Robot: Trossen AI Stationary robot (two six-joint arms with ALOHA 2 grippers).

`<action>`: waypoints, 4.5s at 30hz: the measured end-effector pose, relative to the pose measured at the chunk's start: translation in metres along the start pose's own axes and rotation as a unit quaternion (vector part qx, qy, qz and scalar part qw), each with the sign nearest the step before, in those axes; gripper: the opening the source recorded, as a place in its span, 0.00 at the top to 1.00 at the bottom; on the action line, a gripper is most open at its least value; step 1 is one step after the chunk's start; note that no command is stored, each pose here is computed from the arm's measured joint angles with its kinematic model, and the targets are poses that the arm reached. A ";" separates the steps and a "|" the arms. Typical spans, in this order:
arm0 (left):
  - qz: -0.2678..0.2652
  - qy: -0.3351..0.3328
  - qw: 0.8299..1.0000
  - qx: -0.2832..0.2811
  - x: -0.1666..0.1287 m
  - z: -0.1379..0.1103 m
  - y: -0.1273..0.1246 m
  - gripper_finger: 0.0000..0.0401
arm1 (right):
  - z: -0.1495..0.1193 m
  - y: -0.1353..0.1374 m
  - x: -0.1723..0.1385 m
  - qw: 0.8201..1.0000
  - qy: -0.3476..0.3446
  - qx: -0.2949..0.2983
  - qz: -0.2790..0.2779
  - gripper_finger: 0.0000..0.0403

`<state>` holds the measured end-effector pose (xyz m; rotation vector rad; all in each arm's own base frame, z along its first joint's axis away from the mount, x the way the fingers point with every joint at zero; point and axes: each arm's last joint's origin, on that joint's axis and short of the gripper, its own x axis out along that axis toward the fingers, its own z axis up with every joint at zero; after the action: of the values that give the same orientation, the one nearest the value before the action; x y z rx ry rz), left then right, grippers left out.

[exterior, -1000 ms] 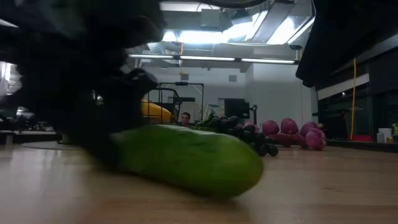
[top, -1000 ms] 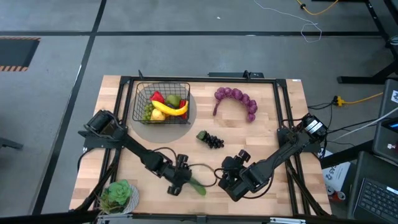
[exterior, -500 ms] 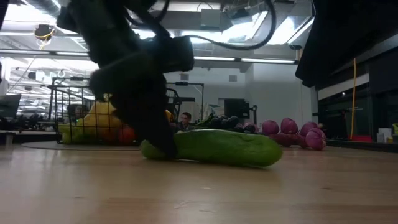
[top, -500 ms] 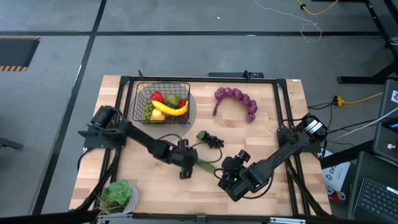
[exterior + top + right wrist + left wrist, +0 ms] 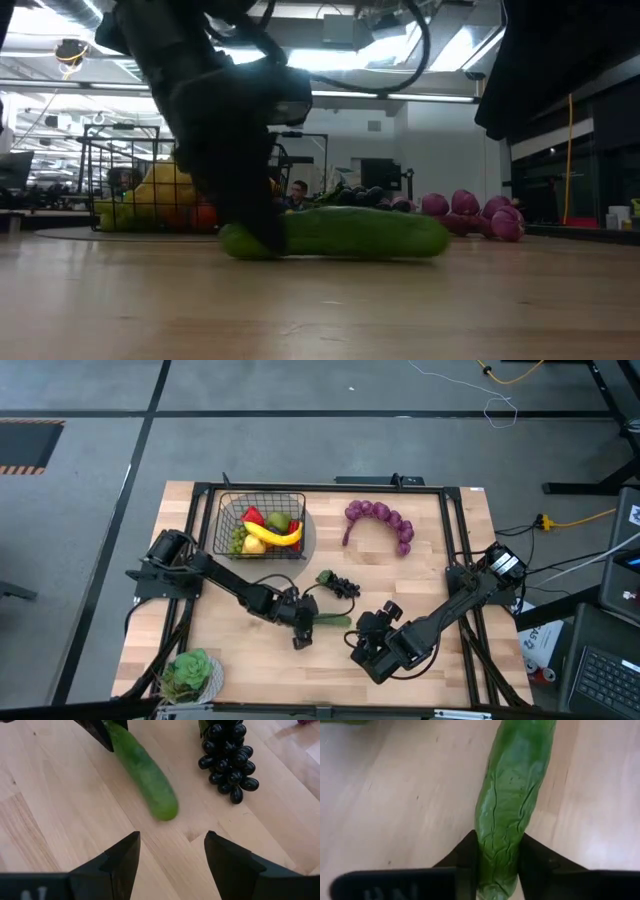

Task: Build produce basket
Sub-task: Put the cucumber into the wire basket, then put the black grapes into the wire basket

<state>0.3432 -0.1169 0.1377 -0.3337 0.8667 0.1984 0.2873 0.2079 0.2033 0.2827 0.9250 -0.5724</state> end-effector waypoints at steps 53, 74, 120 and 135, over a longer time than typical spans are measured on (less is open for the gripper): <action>0.444 -0.049 0.887 -0.115 -0.181 0.047 0.159 0.42 | 0.001 0.000 0.000 1.000 -0.009 0.002 0.000 0.45; 0.243 -0.029 0.958 -0.150 -0.174 0.022 0.085 0.41 | 0.005 0.002 0.000 0.998 -0.064 0.012 -0.007 0.45; 0.121 -0.203 0.971 0.050 -0.288 0.000 0.089 0.41 | 0.079 -0.083 0.102 0.992 0.114 -0.058 -0.021 0.45; -0.030 -0.333 0.939 0.077 -0.243 -0.068 0.126 0.41 | 0.089 -0.076 0.105 0.995 0.065 -0.075 0.015 0.45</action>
<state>0.1026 -0.0329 0.2583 -0.1273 0.1963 0.1699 0.3522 0.0687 0.1708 0.2005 1.0814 -0.4580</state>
